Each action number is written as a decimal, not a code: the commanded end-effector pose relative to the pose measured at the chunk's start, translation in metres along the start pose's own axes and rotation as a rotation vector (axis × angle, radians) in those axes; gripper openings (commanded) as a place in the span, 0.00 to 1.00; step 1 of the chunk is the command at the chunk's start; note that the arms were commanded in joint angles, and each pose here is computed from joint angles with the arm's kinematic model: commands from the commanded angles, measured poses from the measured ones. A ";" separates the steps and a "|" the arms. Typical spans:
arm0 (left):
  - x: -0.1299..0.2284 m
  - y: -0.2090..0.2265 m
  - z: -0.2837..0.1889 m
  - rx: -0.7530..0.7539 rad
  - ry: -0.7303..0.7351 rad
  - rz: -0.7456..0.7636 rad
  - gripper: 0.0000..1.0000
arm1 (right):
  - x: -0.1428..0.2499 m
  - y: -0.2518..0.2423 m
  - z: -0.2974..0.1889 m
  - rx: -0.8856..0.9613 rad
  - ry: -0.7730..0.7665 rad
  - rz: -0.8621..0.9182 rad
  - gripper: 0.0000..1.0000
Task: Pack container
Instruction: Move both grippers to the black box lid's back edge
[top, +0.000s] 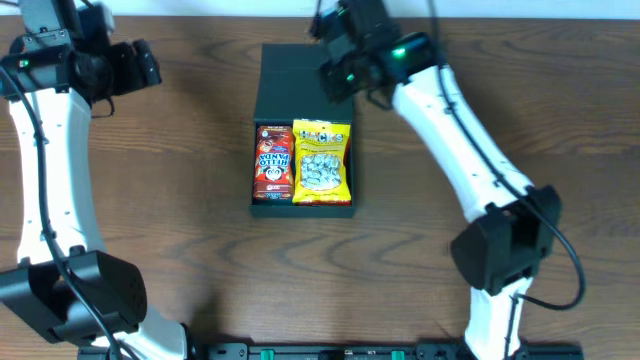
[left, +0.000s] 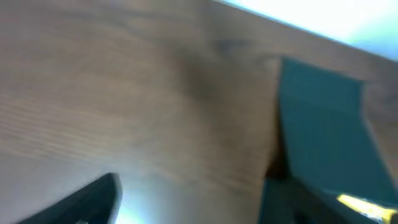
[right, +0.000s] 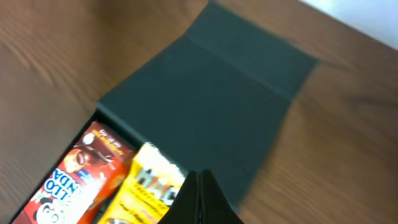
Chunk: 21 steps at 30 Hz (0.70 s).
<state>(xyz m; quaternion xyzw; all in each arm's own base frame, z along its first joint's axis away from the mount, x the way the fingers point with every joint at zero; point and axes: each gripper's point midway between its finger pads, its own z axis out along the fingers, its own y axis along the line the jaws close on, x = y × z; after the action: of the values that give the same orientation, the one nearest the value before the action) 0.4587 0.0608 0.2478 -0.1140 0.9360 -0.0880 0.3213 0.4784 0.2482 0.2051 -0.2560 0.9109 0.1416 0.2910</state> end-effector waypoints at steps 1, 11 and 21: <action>0.002 -0.031 0.027 0.120 0.029 0.007 0.54 | 0.005 -0.033 0.003 -0.054 -0.001 0.094 0.01; 0.014 -0.070 0.121 0.191 0.082 -0.070 0.06 | 0.061 -0.140 0.032 0.027 0.104 0.650 0.04; 0.039 -0.087 0.179 0.305 0.177 -0.212 0.06 | 0.041 -0.136 0.060 -0.077 0.015 0.436 0.02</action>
<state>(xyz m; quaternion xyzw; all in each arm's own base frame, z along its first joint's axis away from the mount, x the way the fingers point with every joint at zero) 0.5551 -0.0375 0.1361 -0.1309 0.9199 -0.2357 0.2847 0.5535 0.1260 0.1316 -0.0287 0.9467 0.1994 0.2512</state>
